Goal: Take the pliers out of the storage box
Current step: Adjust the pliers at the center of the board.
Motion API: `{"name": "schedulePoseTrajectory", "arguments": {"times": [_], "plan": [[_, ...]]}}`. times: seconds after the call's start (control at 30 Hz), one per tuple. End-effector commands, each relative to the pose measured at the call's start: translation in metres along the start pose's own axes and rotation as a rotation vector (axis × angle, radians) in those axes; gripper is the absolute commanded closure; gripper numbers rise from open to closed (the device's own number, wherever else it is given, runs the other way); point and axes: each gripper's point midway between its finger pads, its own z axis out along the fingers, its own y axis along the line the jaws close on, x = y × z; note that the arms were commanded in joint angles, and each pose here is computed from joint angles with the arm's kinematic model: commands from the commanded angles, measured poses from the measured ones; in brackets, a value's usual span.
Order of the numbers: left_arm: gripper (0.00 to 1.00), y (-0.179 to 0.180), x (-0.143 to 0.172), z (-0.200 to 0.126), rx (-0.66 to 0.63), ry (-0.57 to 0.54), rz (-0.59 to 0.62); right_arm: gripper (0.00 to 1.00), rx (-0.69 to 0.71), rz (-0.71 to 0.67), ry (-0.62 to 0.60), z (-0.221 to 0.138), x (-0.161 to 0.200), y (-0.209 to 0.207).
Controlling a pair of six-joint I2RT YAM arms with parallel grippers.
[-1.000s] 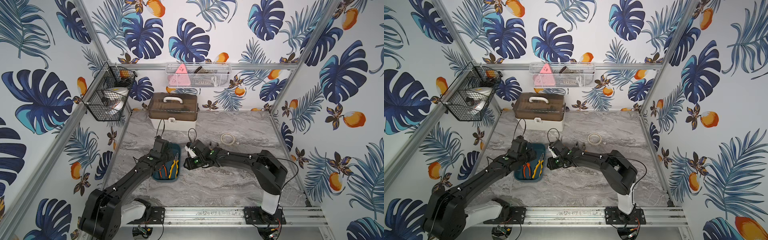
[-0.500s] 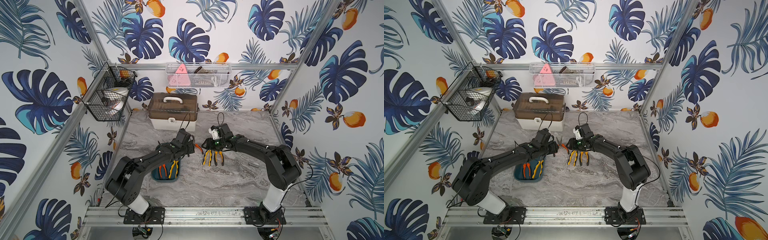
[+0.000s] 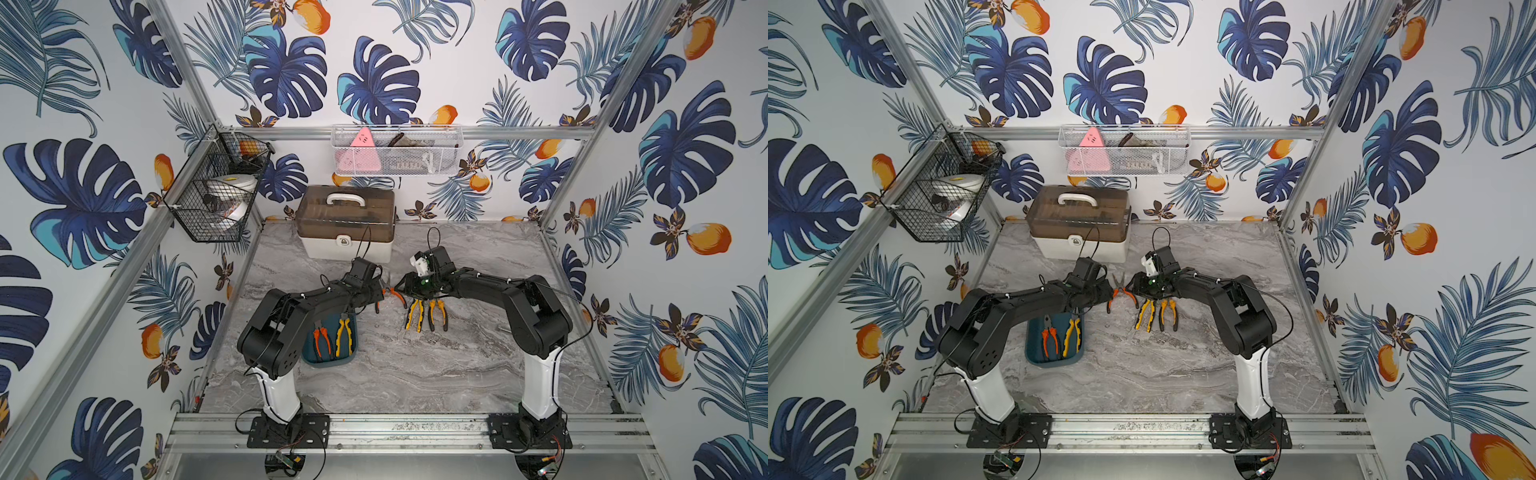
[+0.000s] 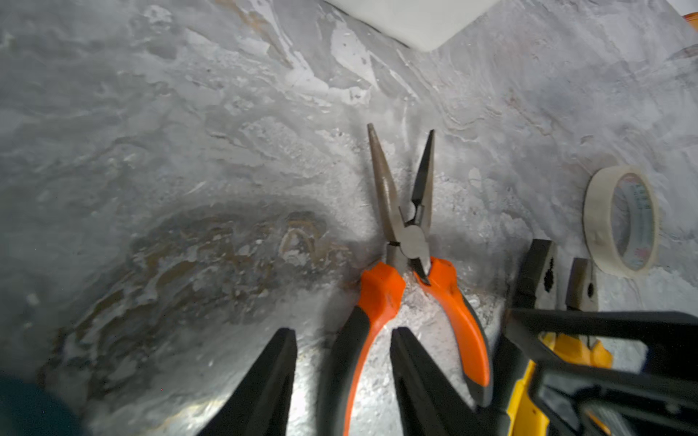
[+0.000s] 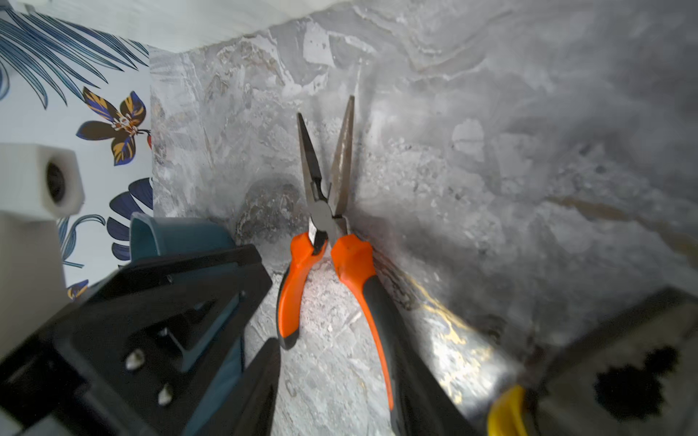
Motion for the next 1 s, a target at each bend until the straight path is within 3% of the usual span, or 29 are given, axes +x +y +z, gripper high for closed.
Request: {"name": "schedulePoseTrajectory", "arguments": {"times": [0.0, 0.43, 0.67, 0.97], "plan": [[0.51, 0.000, 0.004, 0.006, 0.015, 0.015, -0.023, 0.49, -0.009, -0.002, -0.011, 0.004, -0.004, 0.002], [0.55, -0.008, 0.033, 0.014, 0.061, 0.057, -0.061, 0.49, -0.046, 0.004, 0.025, 0.012, 0.017, 0.010], [0.56, -0.019, 0.037, 0.007, 0.091, 0.053, -0.072, 0.49, -0.084, 0.012, -0.012, 0.000, 0.017, 0.025], [0.56, -0.017, 0.043, -0.011, 0.096, 0.051, -0.055, 0.49, -0.081, -0.024, 0.005, -0.003, 0.043, 0.041]]}}
